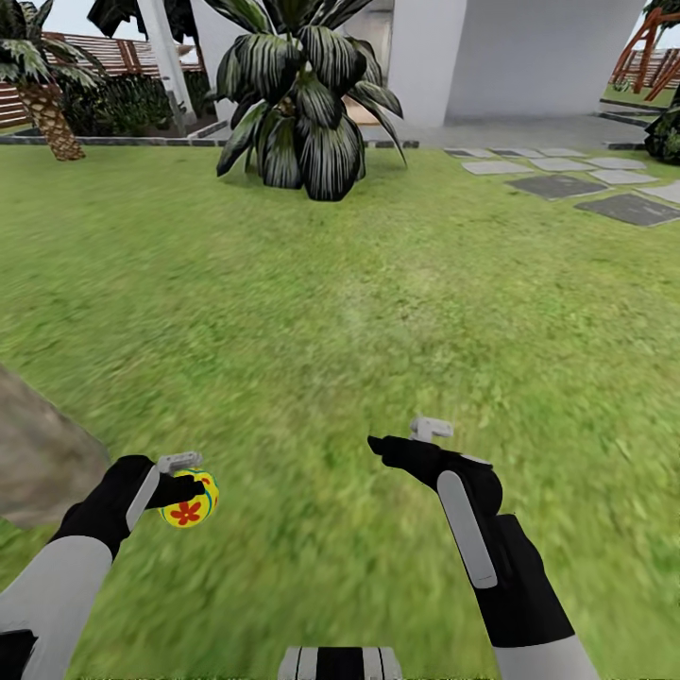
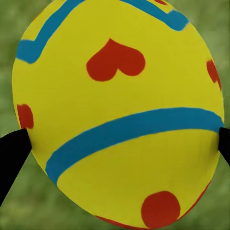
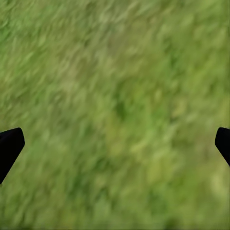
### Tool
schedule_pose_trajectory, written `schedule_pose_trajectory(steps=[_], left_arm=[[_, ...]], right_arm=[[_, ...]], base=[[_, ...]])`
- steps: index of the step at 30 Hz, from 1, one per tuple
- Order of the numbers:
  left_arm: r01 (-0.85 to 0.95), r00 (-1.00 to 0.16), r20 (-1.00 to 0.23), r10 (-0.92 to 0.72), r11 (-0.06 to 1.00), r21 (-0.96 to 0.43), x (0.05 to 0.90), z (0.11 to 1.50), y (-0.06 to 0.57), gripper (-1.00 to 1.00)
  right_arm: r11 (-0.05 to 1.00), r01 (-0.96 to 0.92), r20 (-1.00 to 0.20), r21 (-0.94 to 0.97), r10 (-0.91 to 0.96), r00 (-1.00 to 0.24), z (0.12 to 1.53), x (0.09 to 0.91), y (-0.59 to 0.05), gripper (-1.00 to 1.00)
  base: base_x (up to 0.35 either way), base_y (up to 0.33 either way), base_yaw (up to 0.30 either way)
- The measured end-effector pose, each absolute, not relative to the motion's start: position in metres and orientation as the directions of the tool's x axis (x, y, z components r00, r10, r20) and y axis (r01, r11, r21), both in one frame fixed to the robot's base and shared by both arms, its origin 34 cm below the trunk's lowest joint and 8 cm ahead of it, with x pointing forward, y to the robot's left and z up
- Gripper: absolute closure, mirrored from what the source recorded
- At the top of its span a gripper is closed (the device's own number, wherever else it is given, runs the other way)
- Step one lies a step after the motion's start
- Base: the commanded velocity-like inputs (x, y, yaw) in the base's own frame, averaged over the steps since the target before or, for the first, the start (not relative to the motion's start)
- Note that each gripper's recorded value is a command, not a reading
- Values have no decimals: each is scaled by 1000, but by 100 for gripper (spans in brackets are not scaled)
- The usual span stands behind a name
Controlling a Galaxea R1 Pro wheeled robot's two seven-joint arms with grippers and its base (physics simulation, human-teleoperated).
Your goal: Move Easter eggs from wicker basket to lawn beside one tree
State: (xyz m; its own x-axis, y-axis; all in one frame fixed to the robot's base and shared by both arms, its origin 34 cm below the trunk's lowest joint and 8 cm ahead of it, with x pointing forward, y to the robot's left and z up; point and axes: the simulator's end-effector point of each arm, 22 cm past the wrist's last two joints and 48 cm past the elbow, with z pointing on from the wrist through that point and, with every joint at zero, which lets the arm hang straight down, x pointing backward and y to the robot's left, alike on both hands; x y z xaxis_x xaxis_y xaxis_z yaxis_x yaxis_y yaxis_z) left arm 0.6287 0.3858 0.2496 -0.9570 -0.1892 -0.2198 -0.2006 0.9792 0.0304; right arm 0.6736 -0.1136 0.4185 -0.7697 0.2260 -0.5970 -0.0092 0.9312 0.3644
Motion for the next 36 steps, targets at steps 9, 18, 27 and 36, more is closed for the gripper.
schedule_pose_trajectory(steps=[9,18,27,36], left_arm=[[-199,-964,-185,-189,979,38,619,229,386,100],[-198,-971,-149,-189,979,45,609,208,386,100],[-197,-975,-114,-190,979,52,599,188,386,100],[-194,-979,-78,-189,979,59,587,169,386,100]], right_arm=[[931,4,-568,364,226,-791,396,670,-114,-100],[931,18,-539,364,226,-812,373,666,-114,-100],[931,31,-509,363,226,-831,351,662,-114,-100],[931,44,-478,362,226,-849,329,656,-114,-100]], base=[[0,0,0],[0,0,0],[0,0,0],[0,0,0]])
